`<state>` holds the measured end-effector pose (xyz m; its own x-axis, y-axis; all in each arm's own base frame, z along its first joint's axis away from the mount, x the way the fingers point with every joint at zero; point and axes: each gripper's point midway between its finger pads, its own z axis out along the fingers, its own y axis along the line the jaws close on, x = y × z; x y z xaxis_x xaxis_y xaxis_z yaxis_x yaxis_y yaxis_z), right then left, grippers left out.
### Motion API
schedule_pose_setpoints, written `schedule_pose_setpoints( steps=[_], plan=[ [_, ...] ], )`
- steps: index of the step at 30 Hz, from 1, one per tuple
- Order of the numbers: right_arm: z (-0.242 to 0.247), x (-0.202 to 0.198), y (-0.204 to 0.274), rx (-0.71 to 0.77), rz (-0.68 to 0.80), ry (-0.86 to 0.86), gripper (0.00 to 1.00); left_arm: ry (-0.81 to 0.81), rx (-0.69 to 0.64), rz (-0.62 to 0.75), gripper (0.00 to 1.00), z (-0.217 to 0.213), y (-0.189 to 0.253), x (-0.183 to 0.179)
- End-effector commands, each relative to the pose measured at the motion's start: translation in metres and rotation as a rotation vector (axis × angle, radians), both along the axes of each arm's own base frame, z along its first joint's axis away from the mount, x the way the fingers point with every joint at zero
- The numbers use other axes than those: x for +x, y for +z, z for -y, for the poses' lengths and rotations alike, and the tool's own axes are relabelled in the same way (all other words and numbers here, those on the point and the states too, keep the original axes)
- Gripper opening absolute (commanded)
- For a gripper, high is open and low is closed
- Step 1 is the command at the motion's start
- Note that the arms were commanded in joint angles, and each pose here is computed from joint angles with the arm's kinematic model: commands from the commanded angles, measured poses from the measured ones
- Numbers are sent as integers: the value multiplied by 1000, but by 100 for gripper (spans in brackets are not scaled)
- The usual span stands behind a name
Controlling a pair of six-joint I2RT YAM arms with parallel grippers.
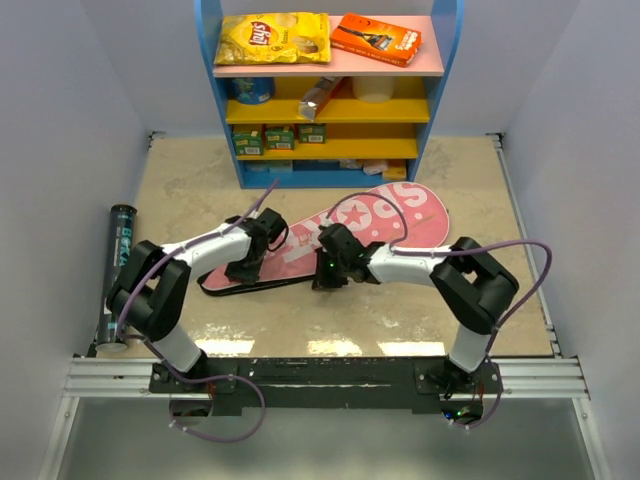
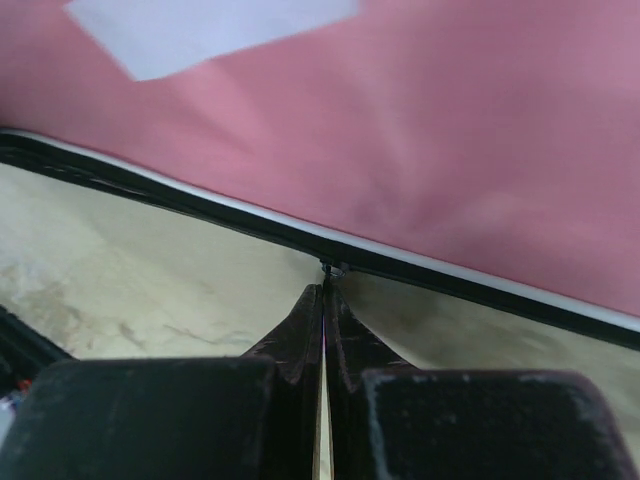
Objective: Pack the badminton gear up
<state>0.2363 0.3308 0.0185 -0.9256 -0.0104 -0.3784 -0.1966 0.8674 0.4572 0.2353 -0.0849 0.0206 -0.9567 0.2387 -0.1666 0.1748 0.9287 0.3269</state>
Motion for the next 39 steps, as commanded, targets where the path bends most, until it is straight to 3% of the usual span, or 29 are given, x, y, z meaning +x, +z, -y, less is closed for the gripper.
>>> schedule_pose_setpoints(
  steps=[1, 5, 10, 15, 18, 20, 23, 29, 35, 39],
  plan=[
    [-72, -15, 31, 207, -17, 100, 0, 7, -531, -159, 35, 103, -58, -24],
    [-107, -36, 35, 312, -65, 175, 0, -8, -555, -163, 35, 108, -57, -24],
    [-111, -42, 22, 324, -111, 171, 0, -43, -619, -131, 34, 120, -42, -17],
    [-95, -38, 18, 270, -95, 132, 0, -85, -700, 118, 35, 135, 48, 28],
    [-87, -34, 17, 239, -84, 121, 0, -11, -638, 243, 36, 116, 93, 45],
    [-84, -34, 21, 231, -66, 126, 0, 110, -546, 272, 36, 80, 100, 48],
    [-75, -31, 18, 202, -57, 117, 0, 256, -523, 289, 35, 39, 96, 50],
    [-48, -22, 17, 169, -36, 77, 0, 465, -439, 232, 35, -15, 46, 25],
    [-36, -20, 21, 165, -18, 78, 0, 555, -374, 95, 34, -25, -8, -7],
    [-33, -21, 22, 156, -9, 81, 0, 568, -378, 79, 34, -24, -20, -13]
  ],
)
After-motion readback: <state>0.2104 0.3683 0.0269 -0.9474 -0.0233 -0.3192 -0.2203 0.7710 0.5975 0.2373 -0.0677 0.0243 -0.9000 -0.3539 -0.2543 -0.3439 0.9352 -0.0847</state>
